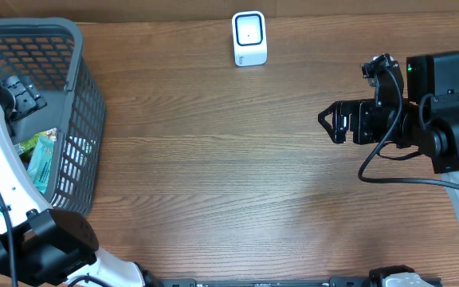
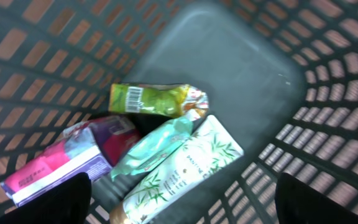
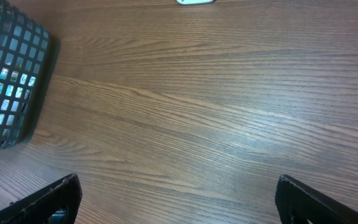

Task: Scan the item barcode

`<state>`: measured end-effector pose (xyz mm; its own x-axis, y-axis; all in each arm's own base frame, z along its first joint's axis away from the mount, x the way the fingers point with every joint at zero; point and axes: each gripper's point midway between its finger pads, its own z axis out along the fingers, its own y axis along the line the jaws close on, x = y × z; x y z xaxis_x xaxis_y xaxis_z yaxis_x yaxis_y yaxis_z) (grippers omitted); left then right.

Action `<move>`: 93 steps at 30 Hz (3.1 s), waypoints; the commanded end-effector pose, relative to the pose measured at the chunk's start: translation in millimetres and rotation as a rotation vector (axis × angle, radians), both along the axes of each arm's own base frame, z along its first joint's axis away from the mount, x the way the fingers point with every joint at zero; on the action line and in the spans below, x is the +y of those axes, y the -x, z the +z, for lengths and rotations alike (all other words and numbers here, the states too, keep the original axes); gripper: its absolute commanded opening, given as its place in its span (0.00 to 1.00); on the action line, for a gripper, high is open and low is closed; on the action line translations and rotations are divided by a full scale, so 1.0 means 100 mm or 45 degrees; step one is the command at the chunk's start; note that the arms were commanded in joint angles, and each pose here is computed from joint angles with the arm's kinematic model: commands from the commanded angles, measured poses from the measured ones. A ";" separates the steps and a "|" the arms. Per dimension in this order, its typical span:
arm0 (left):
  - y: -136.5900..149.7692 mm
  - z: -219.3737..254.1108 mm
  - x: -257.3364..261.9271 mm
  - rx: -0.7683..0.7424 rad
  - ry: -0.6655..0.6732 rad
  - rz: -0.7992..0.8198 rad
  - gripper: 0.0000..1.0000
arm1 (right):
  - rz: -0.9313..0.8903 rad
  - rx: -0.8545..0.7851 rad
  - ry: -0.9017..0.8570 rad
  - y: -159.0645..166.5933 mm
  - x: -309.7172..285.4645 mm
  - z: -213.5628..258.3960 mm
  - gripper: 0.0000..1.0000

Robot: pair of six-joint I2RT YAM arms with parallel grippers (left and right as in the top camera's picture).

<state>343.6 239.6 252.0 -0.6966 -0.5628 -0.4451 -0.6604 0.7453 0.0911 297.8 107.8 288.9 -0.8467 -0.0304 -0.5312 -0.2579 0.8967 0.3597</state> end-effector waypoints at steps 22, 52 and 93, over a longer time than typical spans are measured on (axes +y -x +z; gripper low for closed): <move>0.17 -0.66 0.28 0.297 0.133 -0.272 1.00 | 0.008 -0.067 -0.002 -0.01 0.01 0.15 1.00; 0.72 -1.37 0.77 0.626 0.247 -0.101 0.87 | 0.007 -0.046 0.002 0.00 0.01 0.11 1.00; -0.49 1.60 -2.06 -0.477 0.096 -0.873 0.04 | 0.012 -0.022 -0.011 -0.11 0.05 0.04 1.00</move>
